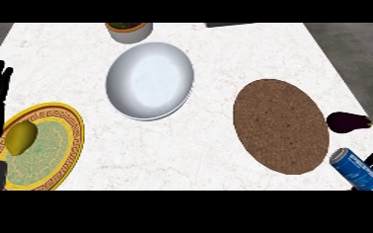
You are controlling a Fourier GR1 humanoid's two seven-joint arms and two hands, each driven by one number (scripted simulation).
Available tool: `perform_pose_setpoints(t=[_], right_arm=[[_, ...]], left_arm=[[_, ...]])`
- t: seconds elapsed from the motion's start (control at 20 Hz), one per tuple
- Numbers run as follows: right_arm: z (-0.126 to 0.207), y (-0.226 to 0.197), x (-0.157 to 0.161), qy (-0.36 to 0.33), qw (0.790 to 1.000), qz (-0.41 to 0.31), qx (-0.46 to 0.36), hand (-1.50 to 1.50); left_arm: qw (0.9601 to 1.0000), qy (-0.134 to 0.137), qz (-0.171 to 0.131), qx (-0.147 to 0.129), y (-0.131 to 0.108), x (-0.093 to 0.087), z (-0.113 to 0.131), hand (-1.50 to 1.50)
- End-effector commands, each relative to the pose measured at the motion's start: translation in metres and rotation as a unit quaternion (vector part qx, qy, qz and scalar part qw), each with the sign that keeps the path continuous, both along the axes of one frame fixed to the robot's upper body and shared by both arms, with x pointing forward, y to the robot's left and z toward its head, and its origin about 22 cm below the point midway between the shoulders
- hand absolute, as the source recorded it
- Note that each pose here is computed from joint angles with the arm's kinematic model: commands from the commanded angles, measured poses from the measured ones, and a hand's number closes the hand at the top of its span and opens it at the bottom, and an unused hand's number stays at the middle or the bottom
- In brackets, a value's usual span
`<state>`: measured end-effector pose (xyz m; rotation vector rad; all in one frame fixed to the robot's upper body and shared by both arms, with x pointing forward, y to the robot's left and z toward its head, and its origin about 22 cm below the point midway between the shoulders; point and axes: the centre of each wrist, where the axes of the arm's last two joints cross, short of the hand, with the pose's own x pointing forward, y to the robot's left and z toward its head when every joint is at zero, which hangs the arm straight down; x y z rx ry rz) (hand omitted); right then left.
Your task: Pick the can from the placemat and place it in the bowl
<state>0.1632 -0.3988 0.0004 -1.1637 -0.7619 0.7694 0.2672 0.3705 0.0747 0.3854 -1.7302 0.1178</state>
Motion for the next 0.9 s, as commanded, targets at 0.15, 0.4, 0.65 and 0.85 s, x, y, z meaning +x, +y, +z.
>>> perform_pose_setpoints(t=[0.15,0.4,0.65,0.85], right_arm=[[0.067,0.072,-0.017,-0.139,0.99,-0.012,0.012,1.5],[0.135,0.125,-0.044,-0.23,0.973,0.02,0.012,1.5],[0.183,0.164,-0.067,-0.293,0.952,0.035,0.081,1.5],[0.189,0.194,-0.049,-0.287,0.948,0.05,0.124,1.5]], left_arm=[[0.9996,-0.001,-0.027,0.001,-0.013,-0.001,-0.003,0.0],[0.9992,-0.011,-0.038,-0.002,-0.012,0.005,0.007,0.0],[0.9986,-0.009,-0.052,0.0,-0.025,0.01,0.003,0.0],[0.9977,-0.014,-0.066,0.001,-0.042,0.019,0.006,0.0]])
